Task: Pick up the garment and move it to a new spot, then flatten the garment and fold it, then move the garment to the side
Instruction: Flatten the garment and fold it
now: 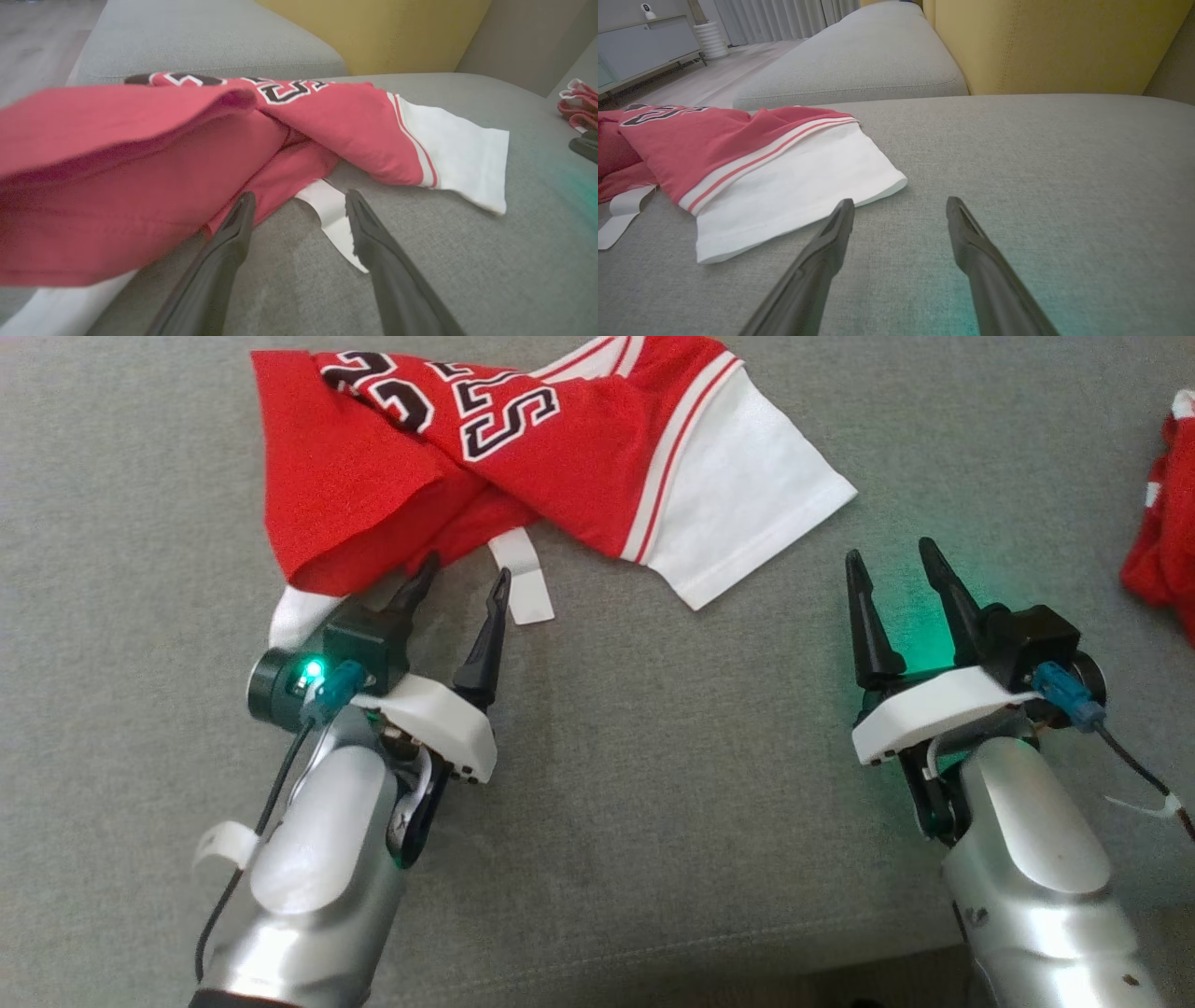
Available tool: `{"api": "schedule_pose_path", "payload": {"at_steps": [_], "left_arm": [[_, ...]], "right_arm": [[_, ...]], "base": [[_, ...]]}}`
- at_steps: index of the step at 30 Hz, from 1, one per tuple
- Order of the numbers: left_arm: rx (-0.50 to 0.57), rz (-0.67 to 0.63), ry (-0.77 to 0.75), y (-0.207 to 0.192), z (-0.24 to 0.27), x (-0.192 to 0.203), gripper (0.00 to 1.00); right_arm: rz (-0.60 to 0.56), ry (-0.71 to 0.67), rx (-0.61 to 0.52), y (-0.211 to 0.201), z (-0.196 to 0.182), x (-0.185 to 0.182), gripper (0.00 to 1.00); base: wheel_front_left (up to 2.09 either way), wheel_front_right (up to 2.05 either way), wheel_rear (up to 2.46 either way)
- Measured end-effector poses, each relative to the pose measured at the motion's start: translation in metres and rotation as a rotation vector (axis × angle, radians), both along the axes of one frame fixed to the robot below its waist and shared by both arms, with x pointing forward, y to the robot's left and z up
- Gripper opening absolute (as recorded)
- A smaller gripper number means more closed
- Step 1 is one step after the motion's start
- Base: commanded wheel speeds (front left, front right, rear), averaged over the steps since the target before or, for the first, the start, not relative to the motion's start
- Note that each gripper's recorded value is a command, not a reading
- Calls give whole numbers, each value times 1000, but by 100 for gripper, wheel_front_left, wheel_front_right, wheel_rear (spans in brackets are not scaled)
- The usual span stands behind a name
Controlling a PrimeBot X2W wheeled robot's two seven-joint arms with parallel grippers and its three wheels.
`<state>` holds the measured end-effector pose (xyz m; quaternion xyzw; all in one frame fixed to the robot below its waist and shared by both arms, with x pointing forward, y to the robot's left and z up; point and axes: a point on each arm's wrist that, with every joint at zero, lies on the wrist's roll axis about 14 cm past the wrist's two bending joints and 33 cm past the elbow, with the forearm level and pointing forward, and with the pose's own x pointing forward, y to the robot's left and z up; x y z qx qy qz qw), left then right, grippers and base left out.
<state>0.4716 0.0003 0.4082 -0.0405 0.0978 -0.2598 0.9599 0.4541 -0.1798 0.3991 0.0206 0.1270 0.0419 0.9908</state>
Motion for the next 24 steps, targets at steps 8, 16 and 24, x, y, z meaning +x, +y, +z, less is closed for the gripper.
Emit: {"api": "schedule_pose_path", "payload": {"at_steps": [8,16,24], "left_arm": [[-3,-42,45,-16,-16,-6,100],[-1,-85,84,-29,-28,-8,100],[-13,-122,100,-37,-27,-11,0]], "right_arm": [[-32,17,-12,-13,-5,-6,100],[-54,26,-18,-22,-7,-10,100],[-62,18,-14,-24,-5,-8,100]], "base": [[0,0,0],[0,0,0],[0,0,0]]}}
